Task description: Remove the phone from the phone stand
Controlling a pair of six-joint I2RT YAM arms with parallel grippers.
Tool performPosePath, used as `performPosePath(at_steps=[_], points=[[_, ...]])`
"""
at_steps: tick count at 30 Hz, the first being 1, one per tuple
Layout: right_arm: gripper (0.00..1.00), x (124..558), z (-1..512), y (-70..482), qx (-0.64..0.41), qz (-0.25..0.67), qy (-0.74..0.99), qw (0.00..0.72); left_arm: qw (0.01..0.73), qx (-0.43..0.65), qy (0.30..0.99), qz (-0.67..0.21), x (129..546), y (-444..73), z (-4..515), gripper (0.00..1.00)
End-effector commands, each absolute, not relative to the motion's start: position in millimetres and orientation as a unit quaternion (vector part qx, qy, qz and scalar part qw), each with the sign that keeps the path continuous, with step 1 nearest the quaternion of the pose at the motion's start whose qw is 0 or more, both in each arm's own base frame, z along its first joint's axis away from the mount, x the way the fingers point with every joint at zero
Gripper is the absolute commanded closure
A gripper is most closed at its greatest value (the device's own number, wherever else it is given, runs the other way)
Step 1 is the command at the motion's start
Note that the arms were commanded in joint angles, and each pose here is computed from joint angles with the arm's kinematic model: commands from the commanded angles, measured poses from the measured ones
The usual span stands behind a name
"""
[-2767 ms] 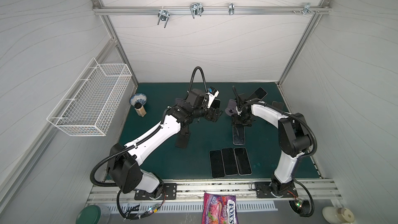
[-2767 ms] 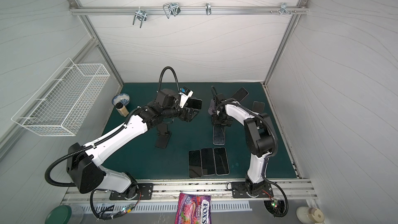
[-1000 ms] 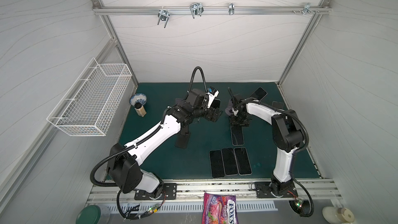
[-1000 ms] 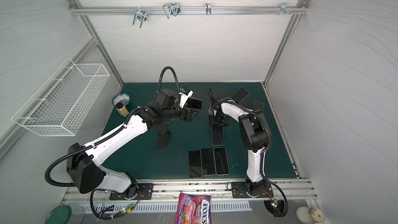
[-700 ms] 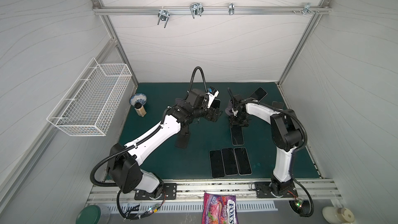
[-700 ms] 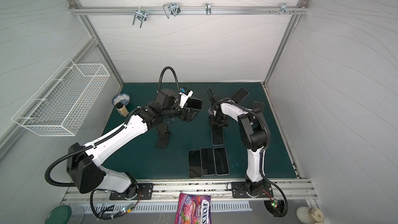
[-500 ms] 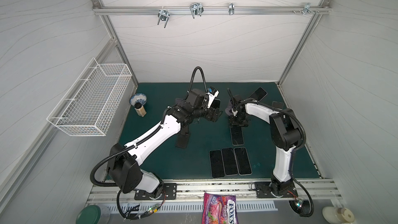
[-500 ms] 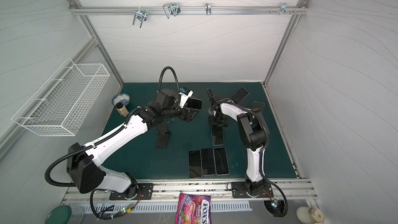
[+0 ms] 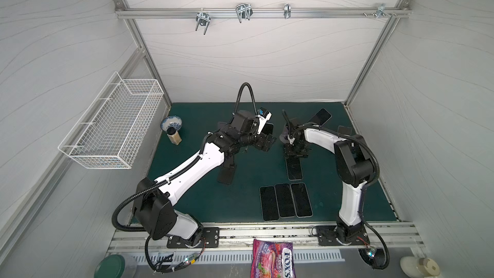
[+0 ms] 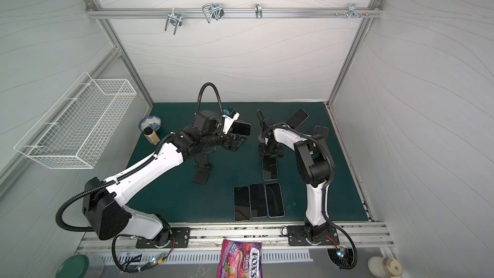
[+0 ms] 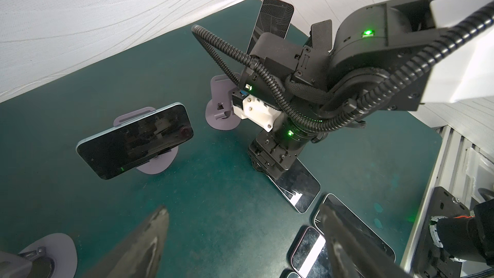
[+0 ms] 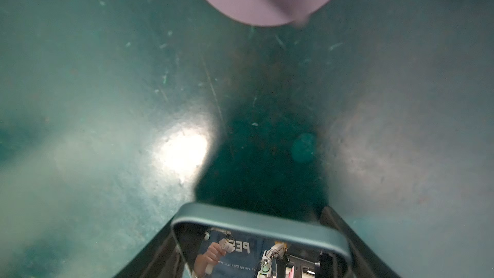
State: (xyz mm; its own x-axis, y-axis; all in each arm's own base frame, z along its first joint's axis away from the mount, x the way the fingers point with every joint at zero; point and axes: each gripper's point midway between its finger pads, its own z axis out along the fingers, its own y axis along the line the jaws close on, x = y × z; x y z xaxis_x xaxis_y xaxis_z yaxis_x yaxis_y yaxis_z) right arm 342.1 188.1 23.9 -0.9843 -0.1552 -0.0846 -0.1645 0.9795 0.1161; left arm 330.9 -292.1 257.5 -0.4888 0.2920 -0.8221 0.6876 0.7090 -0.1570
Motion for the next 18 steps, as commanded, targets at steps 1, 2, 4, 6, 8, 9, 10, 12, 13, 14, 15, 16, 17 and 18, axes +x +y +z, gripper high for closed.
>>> performPosePath(at_steps=[1, 2, 4, 6, 8, 9, 10, 12, 13, 14, 15, 16, 17, 18], points=[[0.25, 337.8, 31.1, 186.6, -0.08, 0.061, 0.994, 0.035, 0.427, 0.301, 0.819, -0.238, 336.6, -296.4, 270.6, 0.1], [0.24, 337.9, 32.1, 186.6, -0.079, 0.061, 0.994, 0.036, 0.427, 0.301, 0.819, -0.238, 336.4, -296.5, 270.7, 0.1], [0.22, 339.0, 34.7, 187.0, -0.08, 0.062, 0.994, 0.039, 0.427, 0.302, 0.819, -0.239, 336.1, -296.9, 270.7, 0.1], [0.21, 339.4, 36.4, 187.3, -0.081, 0.063, 0.994, 0.041, 0.427, 0.302, 0.818, -0.239, 336.1, -296.6, 271.1, 0.1], [0.2, 339.9, 38.0, 187.1, -0.082, 0.063, 0.994, 0.042, 0.426, 0.301, 0.819, -0.239, 336.1, -296.9, 270.7, 0.1], [0.2, 339.9, 38.8, 186.8, -0.081, 0.063, 0.994, 0.042, 0.427, 0.301, 0.818, -0.239, 336.3, -296.8, 271.2, 0.1], [0.2, 340.2, 39.6, 186.9, -0.08, 0.063, 0.994, 0.043, 0.427, 0.302, 0.818, -0.238, 336.2, -296.6, 270.5, 0.1], [0.2, 339.6, 40.8, 186.6, -0.079, 0.063, 0.994, 0.043, 0.427, 0.302, 0.818, -0.239, 336.0, -297.0, 270.8, 0.1], [0.19, 339.4, 42.0, 186.6, -0.079, 0.064, 0.994, 0.044, 0.428, 0.302, 0.818, -0.239, 336.1, -296.8, 271.5, 0.1], [0.2, 340.0, 44.3, 187.0, -0.08, 0.064, 0.994, 0.047, 0.428, 0.302, 0.818, -0.239, 336.3, -296.9, 271.6, 0.1], [0.19, 340.3, 45.9, 186.2, -0.078, 0.064, 0.994, 0.049, 0.428, 0.302, 0.818, -0.239, 336.1, -296.6, 271.7, 0.1], [0.19, 340.5, 47.9, 185.9, -0.078, 0.063, 0.994, 0.051, 0.428, 0.302, 0.818, -0.239, 336.0, -296.5, 272.1, 0.1], [0.19, 340.8, 50.3, 185.9, -0.078, 0.064, 0.993, 0.054, 0.428, 0.302, 0.818, -0.239, 336.0, -296.2, 271.9, 0.1], [0.19, 341.0, 52.2, 185.4, -0.078, 0.063, 0.993, 0.055, 0.428, 0.303, 0.817, -0.239, 335.5, -296.7, 271.8, 0.1]])
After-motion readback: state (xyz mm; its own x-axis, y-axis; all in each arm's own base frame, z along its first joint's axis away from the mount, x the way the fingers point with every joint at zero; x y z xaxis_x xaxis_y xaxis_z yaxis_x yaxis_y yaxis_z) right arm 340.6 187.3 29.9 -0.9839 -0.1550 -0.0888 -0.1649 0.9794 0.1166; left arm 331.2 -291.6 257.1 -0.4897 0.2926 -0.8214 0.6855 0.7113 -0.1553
